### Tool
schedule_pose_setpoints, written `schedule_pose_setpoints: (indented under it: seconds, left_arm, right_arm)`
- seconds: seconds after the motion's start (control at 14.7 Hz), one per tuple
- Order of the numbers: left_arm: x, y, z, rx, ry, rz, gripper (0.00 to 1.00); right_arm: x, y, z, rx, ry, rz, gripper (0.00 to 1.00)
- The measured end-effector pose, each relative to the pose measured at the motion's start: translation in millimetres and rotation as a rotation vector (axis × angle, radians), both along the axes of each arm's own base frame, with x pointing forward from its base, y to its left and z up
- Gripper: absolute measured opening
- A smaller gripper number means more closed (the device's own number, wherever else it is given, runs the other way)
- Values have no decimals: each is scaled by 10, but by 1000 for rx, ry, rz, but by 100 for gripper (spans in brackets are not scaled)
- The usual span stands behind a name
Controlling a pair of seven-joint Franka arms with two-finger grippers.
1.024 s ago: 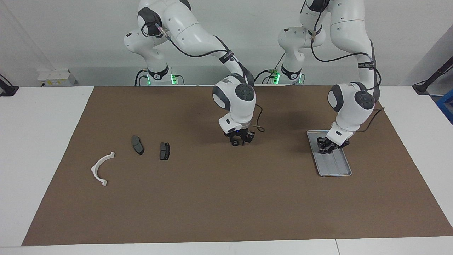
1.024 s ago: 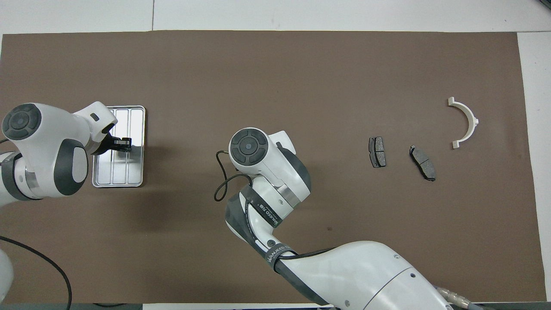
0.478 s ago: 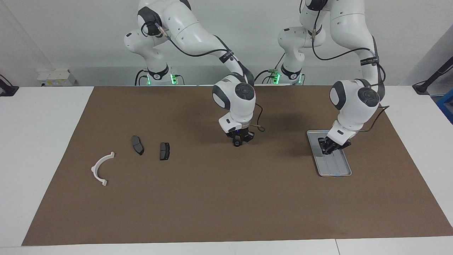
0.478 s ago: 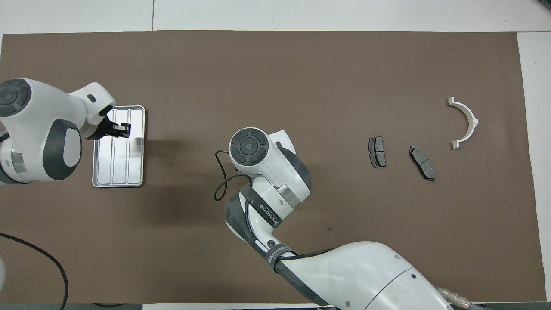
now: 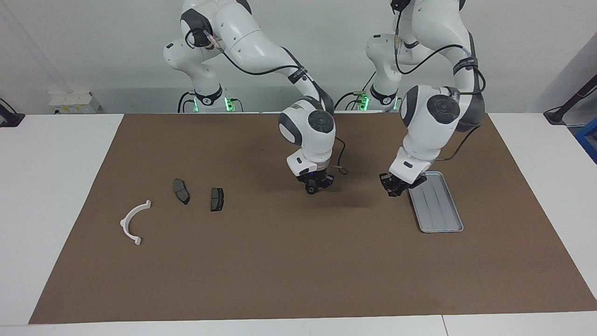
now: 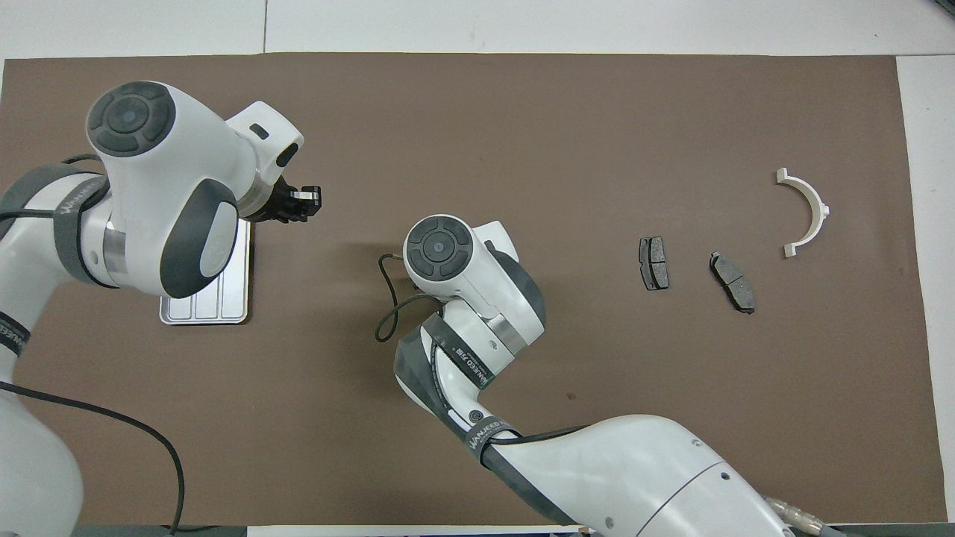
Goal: Place bearing gear from tray to pile
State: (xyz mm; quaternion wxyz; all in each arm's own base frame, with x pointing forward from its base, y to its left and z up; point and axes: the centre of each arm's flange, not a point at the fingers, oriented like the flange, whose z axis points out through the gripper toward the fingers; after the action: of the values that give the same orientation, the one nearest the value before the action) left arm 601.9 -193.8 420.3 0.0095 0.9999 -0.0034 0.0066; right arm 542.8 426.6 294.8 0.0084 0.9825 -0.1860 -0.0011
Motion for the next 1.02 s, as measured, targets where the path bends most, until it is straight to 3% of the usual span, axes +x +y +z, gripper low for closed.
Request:
schedule_pose_setpoints:
  seconds: [0.2, 0.41, 0.61, 0.82, 1.02]
  left_arm:
    - [7, 0, -50, 4, 7, 12, 24]
    - [-40, -123, -83, 8, 17, 37, 24]
    - [-381, -860, -182, 16, 35, 58, 24]
    - [-821, -1551, -334, 16, 28, 70, 24]
    - [-1001, -1822, -550, -7, -2, 92, 24]
  right_arm:
    - [306, -512, 461, -7, 4, 35, 35]
    - [674, -1453, 1318, -13, 23, 161, 35]
    - [981, -2687, 1865, -7, 13, 339, 35]
    - [1211, -4059, 1799, -5, 4, 461, 35]
    - [1294, -4634, 1435, -6, -2, 455, 35]
